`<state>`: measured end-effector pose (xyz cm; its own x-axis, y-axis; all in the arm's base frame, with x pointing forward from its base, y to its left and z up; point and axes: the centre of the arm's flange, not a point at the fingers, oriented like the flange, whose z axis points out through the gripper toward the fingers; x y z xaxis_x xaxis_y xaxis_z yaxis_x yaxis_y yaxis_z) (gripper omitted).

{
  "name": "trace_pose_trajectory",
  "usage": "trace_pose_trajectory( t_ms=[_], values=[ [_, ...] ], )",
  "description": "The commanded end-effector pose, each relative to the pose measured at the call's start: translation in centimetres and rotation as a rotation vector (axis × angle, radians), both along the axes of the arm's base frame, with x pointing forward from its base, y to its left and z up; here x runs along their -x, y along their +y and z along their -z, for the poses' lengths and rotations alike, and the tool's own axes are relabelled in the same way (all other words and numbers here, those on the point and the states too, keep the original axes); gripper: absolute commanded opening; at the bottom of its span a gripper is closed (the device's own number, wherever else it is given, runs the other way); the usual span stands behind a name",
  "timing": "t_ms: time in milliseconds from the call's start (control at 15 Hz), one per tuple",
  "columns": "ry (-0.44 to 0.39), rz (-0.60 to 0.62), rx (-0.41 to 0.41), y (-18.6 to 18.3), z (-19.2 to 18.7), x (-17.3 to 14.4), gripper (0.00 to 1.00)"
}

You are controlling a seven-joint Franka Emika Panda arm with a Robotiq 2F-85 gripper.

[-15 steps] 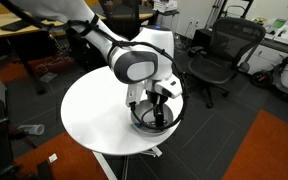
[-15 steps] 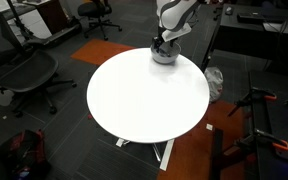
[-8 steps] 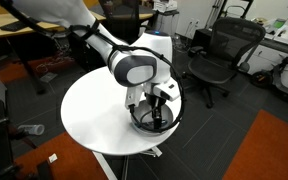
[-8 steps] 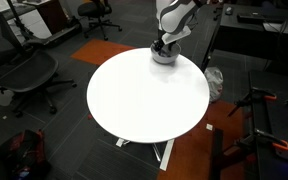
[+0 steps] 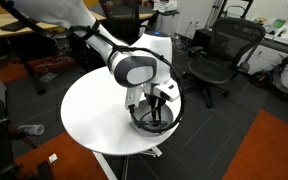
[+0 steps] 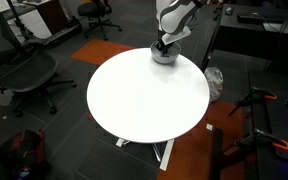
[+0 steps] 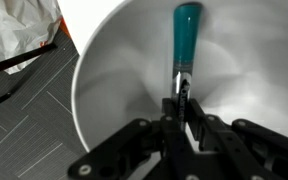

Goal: Take the marker out of the bowl and put it on the table

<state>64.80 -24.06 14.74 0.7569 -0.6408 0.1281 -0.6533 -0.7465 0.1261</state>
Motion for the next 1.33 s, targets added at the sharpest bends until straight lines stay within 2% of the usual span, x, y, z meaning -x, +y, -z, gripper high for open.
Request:
trace_pose_trajectory(
  t_ms=[0, 200, 733, 933, 1267],
  values=[
    [-0.016, -0.017, -0.023, -0.2, -0.7, -0.2, 0.05],
    [-0.032, -0.019, -0.015, 0.0, -2.2, 0.5, 0.05],
    [-0.155, -0.032, 0.019, 1.9, -10.5, 1.7, 0.05],
    [-0.200, -0.050, 0.014, 3.6, -13.5, 2.9, 0.05],
    [-0.235, -0.088, 0.018, 8.6, -17.0, 6.6, 0.05]
  ],
)
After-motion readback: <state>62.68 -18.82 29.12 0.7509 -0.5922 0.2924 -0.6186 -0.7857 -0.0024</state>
